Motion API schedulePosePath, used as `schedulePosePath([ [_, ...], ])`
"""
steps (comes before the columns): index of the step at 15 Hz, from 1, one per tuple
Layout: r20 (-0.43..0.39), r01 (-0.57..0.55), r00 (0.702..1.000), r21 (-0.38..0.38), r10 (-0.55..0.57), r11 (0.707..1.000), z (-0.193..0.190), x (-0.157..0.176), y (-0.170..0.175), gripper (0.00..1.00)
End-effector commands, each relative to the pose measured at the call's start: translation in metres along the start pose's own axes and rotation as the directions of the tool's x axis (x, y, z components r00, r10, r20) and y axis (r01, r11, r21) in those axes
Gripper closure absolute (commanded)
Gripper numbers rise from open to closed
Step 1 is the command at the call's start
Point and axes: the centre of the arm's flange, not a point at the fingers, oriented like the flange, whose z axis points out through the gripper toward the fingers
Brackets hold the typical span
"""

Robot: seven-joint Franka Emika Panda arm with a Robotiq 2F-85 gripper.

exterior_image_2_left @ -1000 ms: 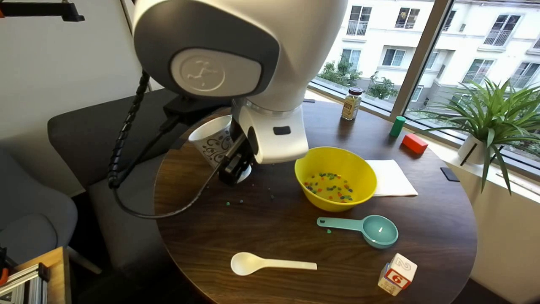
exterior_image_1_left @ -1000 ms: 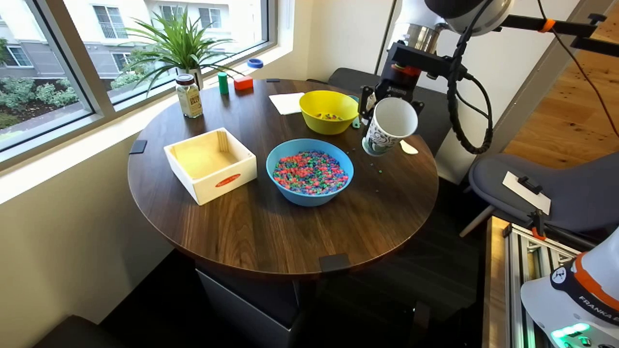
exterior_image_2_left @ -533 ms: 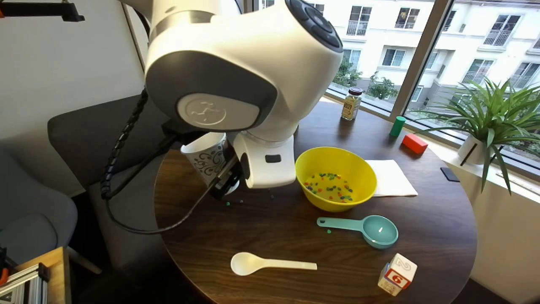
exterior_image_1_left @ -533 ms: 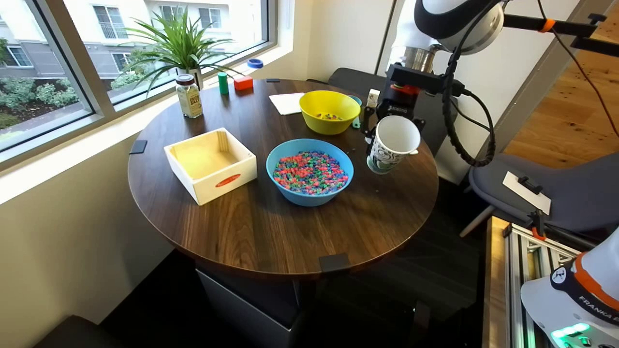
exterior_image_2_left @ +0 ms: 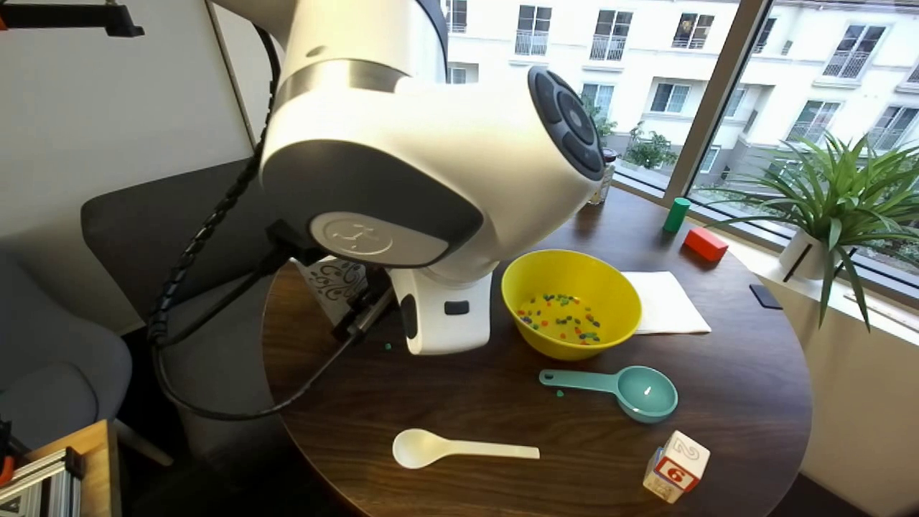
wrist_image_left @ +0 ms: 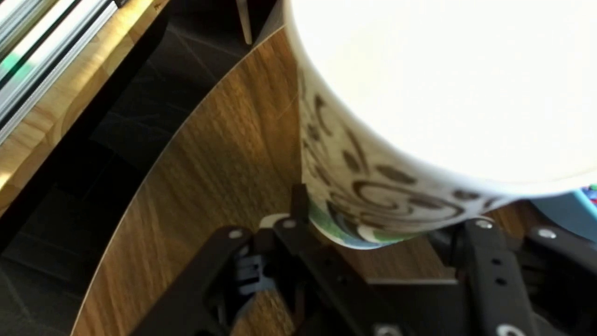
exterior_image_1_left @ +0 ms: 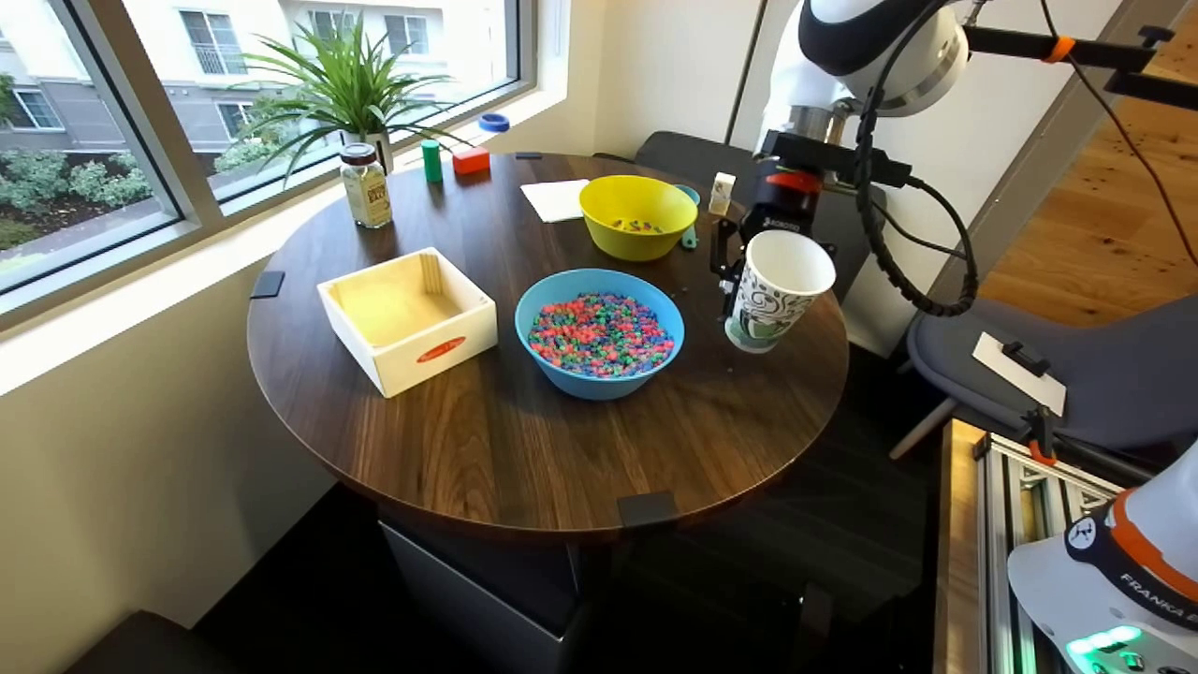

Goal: Use the coffee cup to transfer cereal from the blue bowl to the yellow bowl.

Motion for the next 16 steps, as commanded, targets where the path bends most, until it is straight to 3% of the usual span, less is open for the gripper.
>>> schedulePosePath([
  [1,0.07,-0.005,0.998,-0.021,0.007,1.0,0.005,0.007,0.01,0.64],
  [9,0.01,-0.035,0.999,-0.13,0.036,0.991,0.019,0.025,0.019,0.64],
  [16,-0.001,-0.025,1.0,-0.168,0.026,0.985,0.021,0.031,0.022,0.64],
])
